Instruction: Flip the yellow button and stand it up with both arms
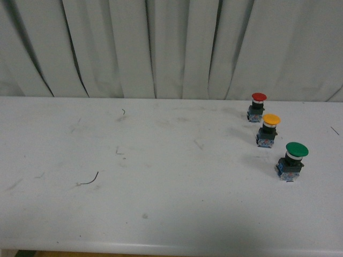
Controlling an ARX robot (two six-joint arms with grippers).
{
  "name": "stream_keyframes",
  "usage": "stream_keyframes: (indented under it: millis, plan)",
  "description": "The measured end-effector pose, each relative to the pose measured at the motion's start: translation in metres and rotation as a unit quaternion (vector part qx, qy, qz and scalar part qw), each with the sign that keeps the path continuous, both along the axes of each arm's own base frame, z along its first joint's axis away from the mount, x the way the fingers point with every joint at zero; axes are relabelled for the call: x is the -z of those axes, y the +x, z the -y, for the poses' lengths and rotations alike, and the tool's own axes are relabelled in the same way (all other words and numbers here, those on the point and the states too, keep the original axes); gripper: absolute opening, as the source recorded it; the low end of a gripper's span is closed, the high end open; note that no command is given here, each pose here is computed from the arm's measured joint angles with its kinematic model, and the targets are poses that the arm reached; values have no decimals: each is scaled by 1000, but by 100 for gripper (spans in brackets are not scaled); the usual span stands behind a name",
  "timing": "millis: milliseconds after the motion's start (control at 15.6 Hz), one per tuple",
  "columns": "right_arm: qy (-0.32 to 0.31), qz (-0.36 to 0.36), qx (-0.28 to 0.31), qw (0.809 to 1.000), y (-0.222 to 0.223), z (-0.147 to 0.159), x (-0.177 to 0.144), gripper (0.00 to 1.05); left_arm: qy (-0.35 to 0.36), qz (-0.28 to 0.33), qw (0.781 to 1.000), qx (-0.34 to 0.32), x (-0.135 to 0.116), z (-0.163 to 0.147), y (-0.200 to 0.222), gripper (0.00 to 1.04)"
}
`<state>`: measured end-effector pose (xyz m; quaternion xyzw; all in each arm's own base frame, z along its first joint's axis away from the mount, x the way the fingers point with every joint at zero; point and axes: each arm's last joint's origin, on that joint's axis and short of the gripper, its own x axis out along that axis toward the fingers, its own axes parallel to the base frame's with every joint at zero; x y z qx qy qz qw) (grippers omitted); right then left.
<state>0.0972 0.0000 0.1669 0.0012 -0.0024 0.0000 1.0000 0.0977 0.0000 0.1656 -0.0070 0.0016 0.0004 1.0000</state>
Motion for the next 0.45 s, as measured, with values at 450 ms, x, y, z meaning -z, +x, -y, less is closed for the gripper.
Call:
stream_keyframes:
  millis: [450]
  plan:
    - [0,0,0,1000,0,0,0,98,0,0,1000,0,0,0,0,98]
